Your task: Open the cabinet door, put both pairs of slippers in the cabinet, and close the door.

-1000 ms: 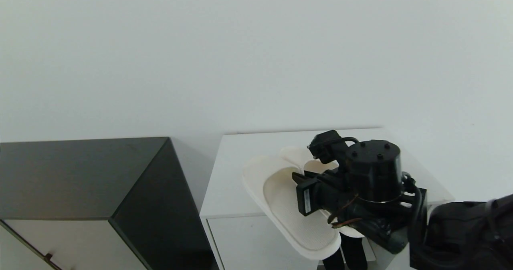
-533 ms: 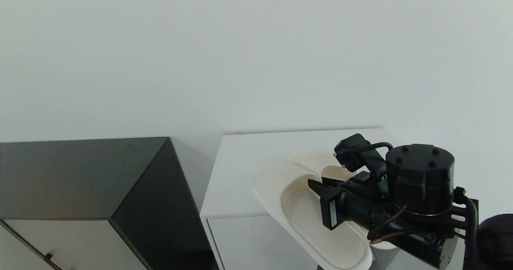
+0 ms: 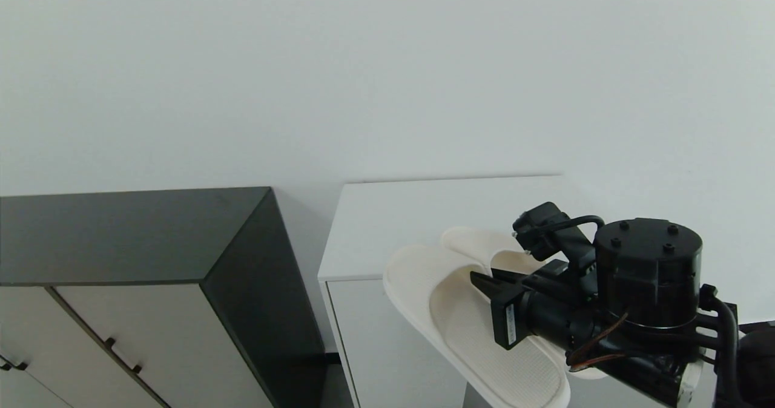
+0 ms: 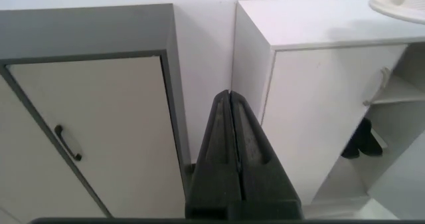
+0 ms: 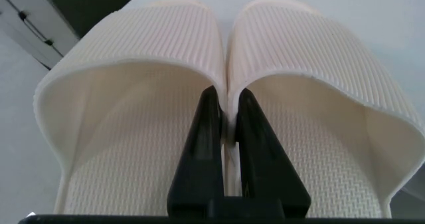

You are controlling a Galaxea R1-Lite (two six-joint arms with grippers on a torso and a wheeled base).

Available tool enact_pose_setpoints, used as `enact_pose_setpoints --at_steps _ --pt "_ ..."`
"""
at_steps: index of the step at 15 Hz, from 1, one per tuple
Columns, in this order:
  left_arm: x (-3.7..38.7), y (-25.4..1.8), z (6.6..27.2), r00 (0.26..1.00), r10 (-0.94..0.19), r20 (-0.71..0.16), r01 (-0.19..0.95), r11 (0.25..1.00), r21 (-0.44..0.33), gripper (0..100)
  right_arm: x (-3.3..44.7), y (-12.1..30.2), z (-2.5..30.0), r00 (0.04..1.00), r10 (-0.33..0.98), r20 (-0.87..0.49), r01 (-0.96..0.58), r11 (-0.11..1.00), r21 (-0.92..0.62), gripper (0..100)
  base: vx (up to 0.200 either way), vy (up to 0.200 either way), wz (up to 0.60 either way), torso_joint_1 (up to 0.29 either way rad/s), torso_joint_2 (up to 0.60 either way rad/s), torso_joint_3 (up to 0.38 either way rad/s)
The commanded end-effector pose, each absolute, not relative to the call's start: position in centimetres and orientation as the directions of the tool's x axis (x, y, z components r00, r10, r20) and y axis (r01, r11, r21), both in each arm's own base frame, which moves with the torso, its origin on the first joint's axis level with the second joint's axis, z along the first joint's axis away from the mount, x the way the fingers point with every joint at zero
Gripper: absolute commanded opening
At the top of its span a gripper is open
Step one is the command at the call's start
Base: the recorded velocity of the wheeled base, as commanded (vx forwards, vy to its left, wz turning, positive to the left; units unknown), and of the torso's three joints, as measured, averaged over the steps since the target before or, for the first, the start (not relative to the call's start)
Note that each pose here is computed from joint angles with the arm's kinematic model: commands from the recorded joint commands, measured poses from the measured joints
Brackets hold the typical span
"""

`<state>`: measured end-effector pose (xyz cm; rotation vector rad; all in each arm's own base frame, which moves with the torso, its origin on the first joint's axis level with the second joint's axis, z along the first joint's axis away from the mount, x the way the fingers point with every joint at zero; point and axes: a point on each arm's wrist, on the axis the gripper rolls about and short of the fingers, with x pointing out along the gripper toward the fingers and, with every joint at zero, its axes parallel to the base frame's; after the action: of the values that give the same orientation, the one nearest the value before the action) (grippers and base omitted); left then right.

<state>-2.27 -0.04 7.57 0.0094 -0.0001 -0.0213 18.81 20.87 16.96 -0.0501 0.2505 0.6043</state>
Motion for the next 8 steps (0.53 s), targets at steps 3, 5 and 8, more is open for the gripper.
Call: enact_pose_setpoints --at_steps 3,5,8 --pt "-2.27 -0.04 7.57 1.000 -0.021 0.000 0.021 1.000 0.009 0 18.80 20.86 16.98 0.793 0.557 -0.246 -0.569 0.822 0.025 0 0.000 0.000 0.00 0.000 0.00 0.000" --pt "-2.27 -0.04 7.57 1.000 -0.020 0.000 0.020 1.000 0.009 0 18.80 20.80 16.98 0.793 0.557 -0.246 -0.569 0.822 0.026 0 0.000 0.000 0.00 0.000 0.00 0.000" --pt "-2.27 -0.04 7.57 1.000 -0.021 0.000 0.021 1.000 0.009 0 18.77 20.77 16.90 0.793 0.556 -0.249 -0.569 0.822 0.027 0 0.000 0.000 0.00 0.000 0.00 0.000"
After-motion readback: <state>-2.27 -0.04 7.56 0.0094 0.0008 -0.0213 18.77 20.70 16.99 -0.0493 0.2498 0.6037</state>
